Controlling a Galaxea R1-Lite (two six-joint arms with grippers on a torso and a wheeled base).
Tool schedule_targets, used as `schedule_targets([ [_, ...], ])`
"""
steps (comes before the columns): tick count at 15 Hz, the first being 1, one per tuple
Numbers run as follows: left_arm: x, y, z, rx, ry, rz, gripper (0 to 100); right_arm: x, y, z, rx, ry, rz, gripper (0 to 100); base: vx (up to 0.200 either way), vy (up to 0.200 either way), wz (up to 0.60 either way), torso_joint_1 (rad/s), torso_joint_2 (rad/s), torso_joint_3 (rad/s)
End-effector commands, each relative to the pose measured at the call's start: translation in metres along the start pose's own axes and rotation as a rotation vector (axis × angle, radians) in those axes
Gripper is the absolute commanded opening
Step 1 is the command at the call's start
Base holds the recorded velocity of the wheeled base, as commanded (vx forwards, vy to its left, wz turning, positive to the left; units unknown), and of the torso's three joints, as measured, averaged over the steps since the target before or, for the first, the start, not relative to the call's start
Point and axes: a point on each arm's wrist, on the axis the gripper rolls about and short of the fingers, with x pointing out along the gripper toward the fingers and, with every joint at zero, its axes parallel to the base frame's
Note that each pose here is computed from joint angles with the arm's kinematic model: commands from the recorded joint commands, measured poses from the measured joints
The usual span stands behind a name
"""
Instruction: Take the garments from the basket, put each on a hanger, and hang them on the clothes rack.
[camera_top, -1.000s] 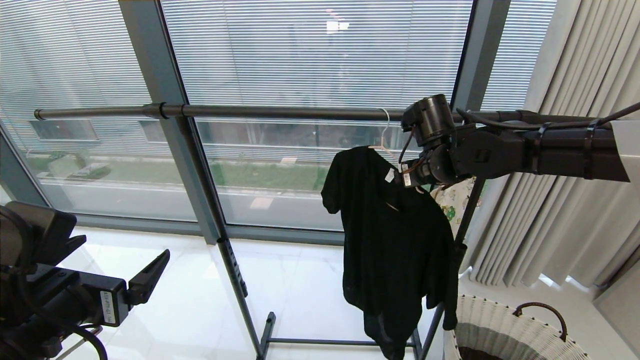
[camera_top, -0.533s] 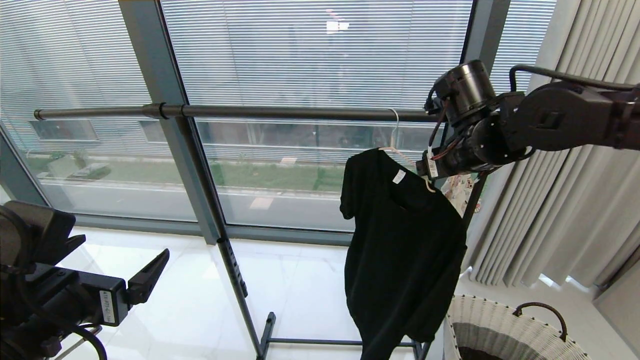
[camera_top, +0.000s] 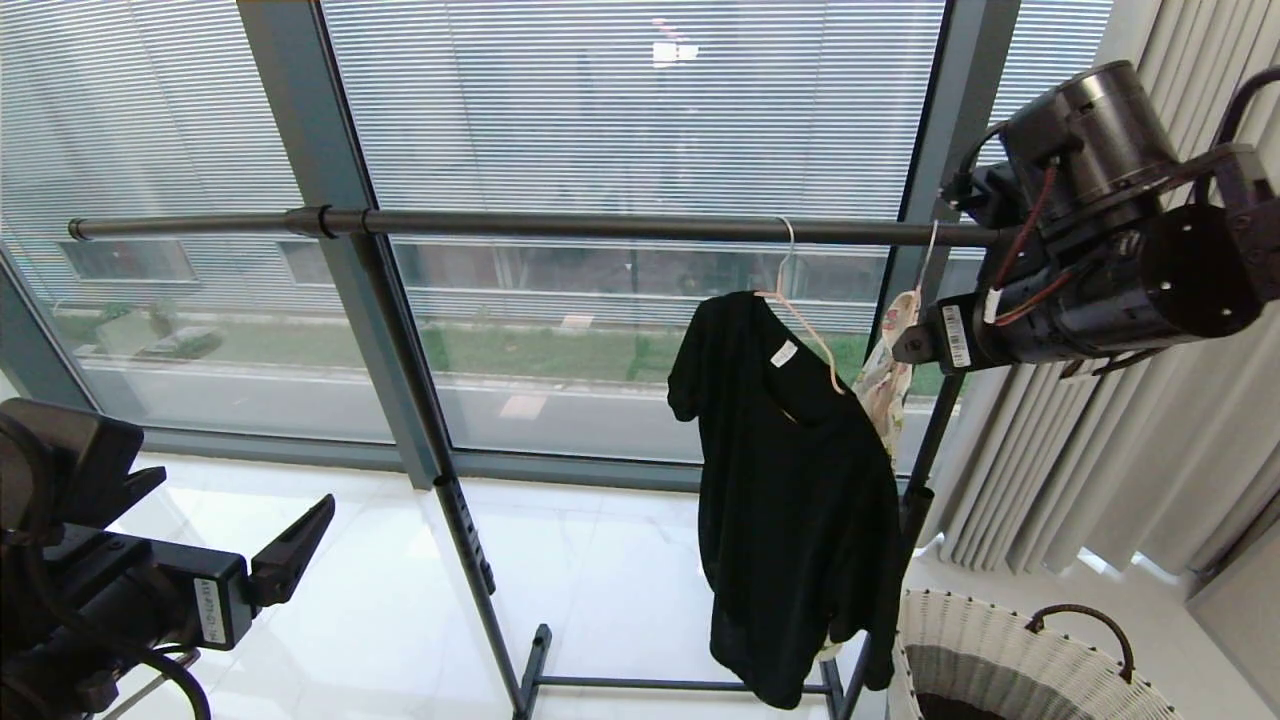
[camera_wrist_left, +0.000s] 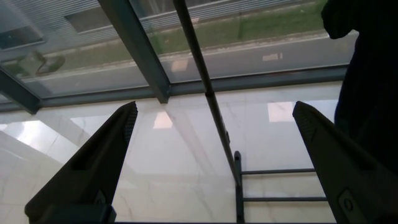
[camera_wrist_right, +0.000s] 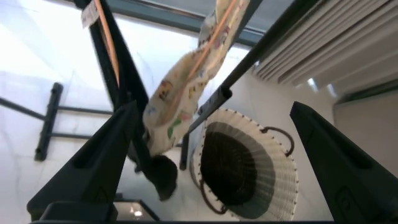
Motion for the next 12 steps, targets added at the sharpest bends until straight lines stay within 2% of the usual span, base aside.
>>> schedule_targets([
  [1,0.000,0.002,0.000,-0.011,0.003,0.017,100,-0.032,-0.026,-0.012,0.036,-0.010,0.051,100,0.000,0.000,0.00,0.000,0.00,0.000],
  [3,0.004,0.010,-0.006,-0.066,0.040,0.100,100,-0.047,-0.052,-0.025,0.055,-0.006,0.021,100,0.000,0.000,0.00,0.000,0.00,0.000],
  [5,0.005,0.020,-0.012,-0.081,0.073,0.181,100,-0.061,-0.081,-0.044,0.029,0.006,-0.039,100,0.000,0.000,0.00,0.000,0.00,0.000],
  [7,0.003,0.022,-0.016,-0.084,0.080,0.199,100,-0.067,-0.102,-0.069,0.004,0.021,-0.072,100,0.000,0.000,0.00,0.000,0.00,0.000],
  [10,0.000,0.023,-0.018,-0.086,0.075,0.202,100,-0.049,-0.106,-0.091,0.049,-0.074,-0.101,100,0.000,0.000,0.00,0.000,0.00,0.000],
  [12,-0.004,0.023,-0.019,-0.088,0.069,0.203,100,-0.035,-0.108,-0.105,0.021,-0.124,-0.123,100,0.000,0.000,0.00,0.000,0.00,0.000],
])
